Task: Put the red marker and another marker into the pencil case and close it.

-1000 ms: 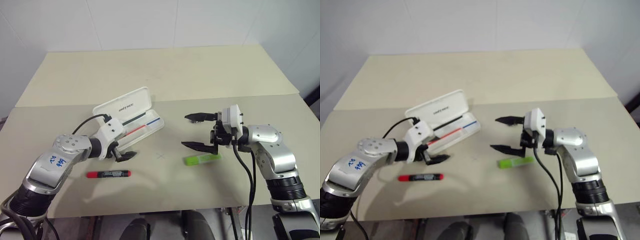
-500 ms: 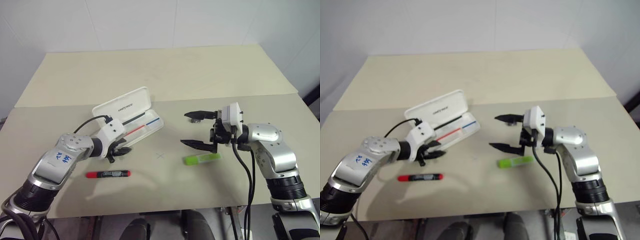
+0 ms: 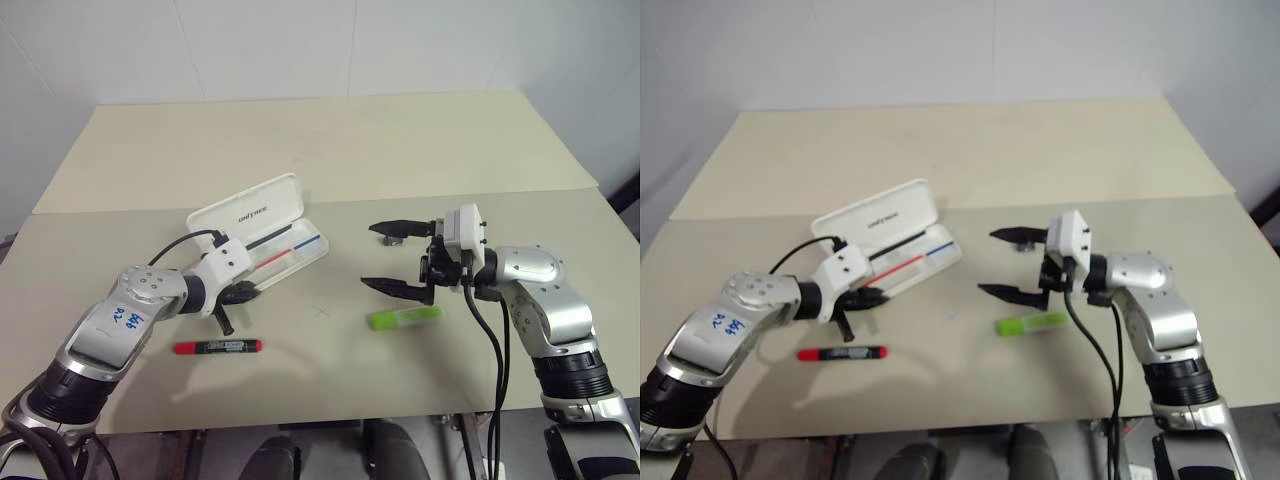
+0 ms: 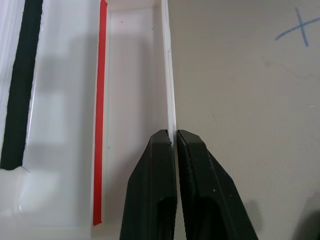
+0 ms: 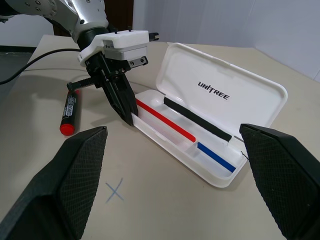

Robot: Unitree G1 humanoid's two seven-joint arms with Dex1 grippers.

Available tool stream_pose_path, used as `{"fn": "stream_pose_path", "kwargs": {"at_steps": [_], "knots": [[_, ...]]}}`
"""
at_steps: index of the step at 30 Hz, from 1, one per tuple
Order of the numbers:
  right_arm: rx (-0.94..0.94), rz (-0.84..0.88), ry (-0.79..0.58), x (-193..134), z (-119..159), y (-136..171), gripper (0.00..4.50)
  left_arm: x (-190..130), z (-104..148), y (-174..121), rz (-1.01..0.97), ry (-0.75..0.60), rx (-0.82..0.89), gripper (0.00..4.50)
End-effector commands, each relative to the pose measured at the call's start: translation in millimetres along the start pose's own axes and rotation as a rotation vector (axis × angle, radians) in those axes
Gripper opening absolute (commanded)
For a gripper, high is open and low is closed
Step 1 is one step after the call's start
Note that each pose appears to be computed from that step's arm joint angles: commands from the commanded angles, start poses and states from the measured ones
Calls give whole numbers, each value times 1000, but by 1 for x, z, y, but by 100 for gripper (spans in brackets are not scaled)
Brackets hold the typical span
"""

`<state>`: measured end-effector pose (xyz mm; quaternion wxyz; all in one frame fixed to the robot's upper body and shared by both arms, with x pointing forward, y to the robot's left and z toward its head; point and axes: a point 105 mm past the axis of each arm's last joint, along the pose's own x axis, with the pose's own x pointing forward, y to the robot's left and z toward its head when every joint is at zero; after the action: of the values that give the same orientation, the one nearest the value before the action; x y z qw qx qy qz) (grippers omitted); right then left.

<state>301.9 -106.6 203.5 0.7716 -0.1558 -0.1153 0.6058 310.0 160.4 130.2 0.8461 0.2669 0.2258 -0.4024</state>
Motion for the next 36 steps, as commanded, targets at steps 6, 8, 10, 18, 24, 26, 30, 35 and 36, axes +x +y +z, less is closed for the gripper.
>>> {"fn": "stream_pose_path", "kwargs": {"at_steps": [6,8,10,18,24,26,30,35,36], "knots": [[-63,-12,-19,-5,14,-5,450,6,20,-16,-93,-88,120,4],[-63,-14,-18,-6,14,-4,450,8,24,-20,-120,-114,130,4],[-62,-16,-15,-7,14,-3,450,8,27,-24,-153,-134,148,4],[-69,-32,40,-22,10,-3,450,3,29,-39,-286,-159,278,4],[-75,-34,117,-43,5,-4,450,0,21,-40,-328,-136,354,4],[-77,-37,123,-45,5,-5,450,-1,21,-41,-340,-136,372,4],[-80,-45,125,-46,6,-5,450,-2,17,-43,-352,-126,380,4],[-78,-47,127,-46,6,-4,450,-5,13,-50,-366,-114,378,4],[-78,-48,127,-46,6,-4,450,-5,11,-51,-368,-109,375,4]]}}
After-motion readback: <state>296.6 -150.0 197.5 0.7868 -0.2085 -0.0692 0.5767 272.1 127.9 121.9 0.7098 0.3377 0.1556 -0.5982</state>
